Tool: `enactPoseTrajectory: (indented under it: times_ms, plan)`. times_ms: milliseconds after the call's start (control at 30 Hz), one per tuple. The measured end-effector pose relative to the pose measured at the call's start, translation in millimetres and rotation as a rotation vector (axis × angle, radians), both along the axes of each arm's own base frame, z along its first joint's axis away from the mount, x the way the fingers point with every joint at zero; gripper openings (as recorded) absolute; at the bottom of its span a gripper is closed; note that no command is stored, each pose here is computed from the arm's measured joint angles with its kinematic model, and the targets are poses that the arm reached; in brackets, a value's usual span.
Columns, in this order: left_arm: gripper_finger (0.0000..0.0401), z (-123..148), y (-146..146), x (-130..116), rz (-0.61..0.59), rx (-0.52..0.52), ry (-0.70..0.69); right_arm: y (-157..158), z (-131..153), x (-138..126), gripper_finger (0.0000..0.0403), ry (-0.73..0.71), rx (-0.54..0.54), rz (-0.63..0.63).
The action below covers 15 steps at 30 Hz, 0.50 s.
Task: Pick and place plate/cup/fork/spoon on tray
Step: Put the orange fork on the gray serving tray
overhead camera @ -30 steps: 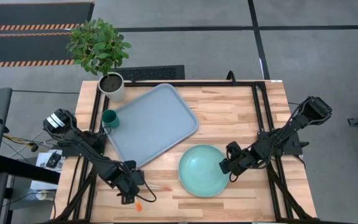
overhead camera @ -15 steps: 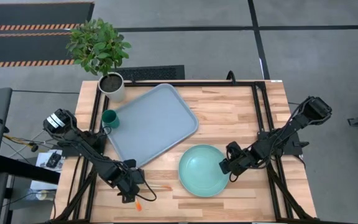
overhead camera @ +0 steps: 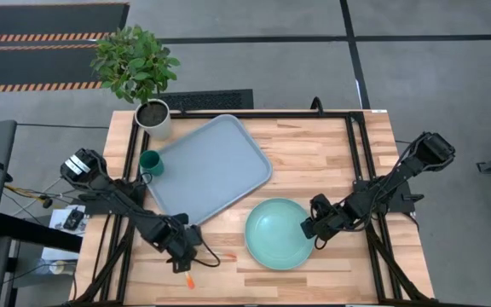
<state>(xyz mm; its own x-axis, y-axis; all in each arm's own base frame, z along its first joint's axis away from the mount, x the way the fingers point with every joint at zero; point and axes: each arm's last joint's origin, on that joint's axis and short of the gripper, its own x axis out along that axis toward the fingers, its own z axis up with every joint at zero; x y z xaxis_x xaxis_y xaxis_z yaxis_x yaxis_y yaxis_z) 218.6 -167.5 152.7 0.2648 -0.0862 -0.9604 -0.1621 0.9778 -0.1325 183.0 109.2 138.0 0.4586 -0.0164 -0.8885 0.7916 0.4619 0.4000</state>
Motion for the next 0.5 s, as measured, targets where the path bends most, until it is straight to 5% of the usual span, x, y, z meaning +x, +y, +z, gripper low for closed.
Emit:
enactPoseTrajectory:
  times_ms: [500]
  plan:
    - [0.0000, 51.5, 14.5, 24.3, -0.210, 0.039, 0.120, -0.3, -0.1, -0.2, 0.0260, 0.001, -0.040, 0.063]
